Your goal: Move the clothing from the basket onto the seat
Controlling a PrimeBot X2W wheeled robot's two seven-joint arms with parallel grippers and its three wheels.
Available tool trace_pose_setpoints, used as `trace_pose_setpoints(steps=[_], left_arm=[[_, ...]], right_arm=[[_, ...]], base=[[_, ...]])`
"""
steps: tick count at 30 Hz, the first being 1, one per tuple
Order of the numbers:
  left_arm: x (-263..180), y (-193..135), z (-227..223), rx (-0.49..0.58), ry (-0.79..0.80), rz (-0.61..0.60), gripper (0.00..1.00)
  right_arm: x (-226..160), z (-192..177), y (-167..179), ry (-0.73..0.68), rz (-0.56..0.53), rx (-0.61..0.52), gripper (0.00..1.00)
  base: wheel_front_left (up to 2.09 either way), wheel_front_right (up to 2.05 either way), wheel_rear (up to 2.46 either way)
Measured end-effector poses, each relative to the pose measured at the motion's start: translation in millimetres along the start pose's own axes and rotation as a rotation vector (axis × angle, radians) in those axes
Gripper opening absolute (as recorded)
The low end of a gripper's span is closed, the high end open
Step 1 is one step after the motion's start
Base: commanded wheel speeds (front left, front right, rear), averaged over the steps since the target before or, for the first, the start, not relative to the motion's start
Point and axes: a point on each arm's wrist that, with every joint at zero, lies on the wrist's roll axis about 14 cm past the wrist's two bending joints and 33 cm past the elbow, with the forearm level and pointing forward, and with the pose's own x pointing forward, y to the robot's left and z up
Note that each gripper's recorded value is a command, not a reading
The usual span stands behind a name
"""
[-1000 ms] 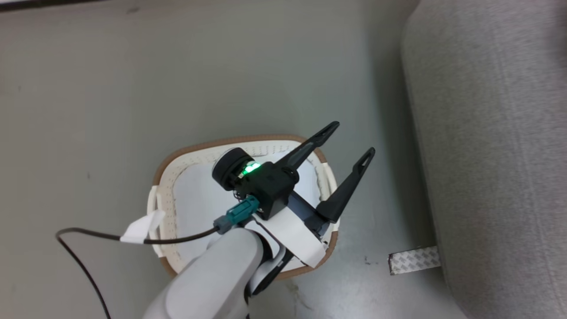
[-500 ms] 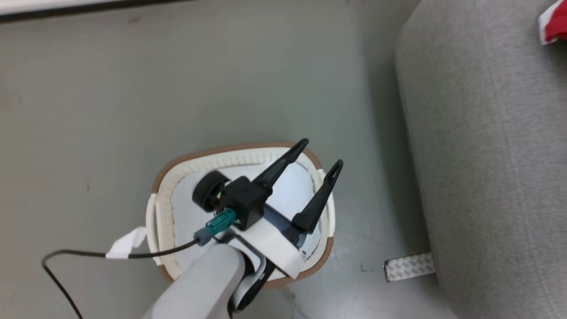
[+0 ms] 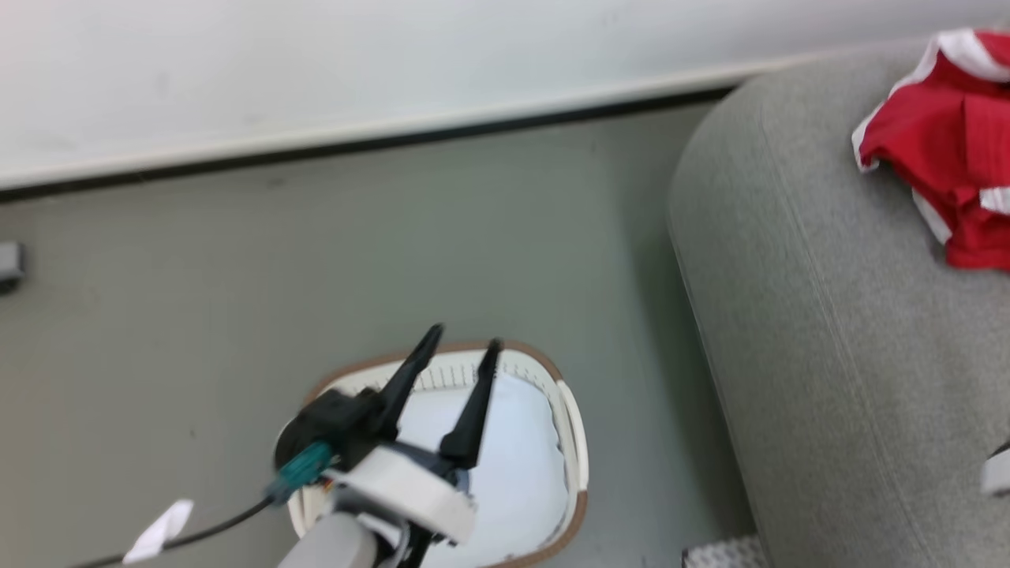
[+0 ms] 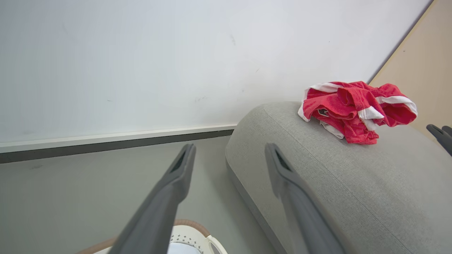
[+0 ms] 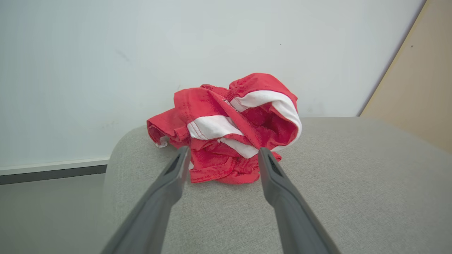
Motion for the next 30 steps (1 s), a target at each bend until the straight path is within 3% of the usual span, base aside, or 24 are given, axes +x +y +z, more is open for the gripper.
trace_pose_setpoints(steps=[9,19,24,30], left_arm=[[-75.1,48.2,33.2,0.007,-0.091,0.297,1.0],[-160.4,84.1,41.0,0.064,-0.121,0.526,1.0],[-186.6,92.2,44.1,0.087,-0.133,0.576,1.0],[-193.9,90.1,44.9,0.093,-0.139,0.567,1.0]], right_arm=[[-46.9,13.8,74.8,-0.043,0.225,0.066,1.0],[-98.8,15.2,153.1,-0.032,0.492,0.117,1.0],[-117.3,21.1,177.3,-0.041,0.58,0.138,1.0],[-124.9,23.9,181.8,-0.045,0.6,0.158,1.0]], base=[[0.0,0.0,0.0],[0.0,0.0,0.0],[0.0,0.0,0.0],[0.0,0.0,0.0]])
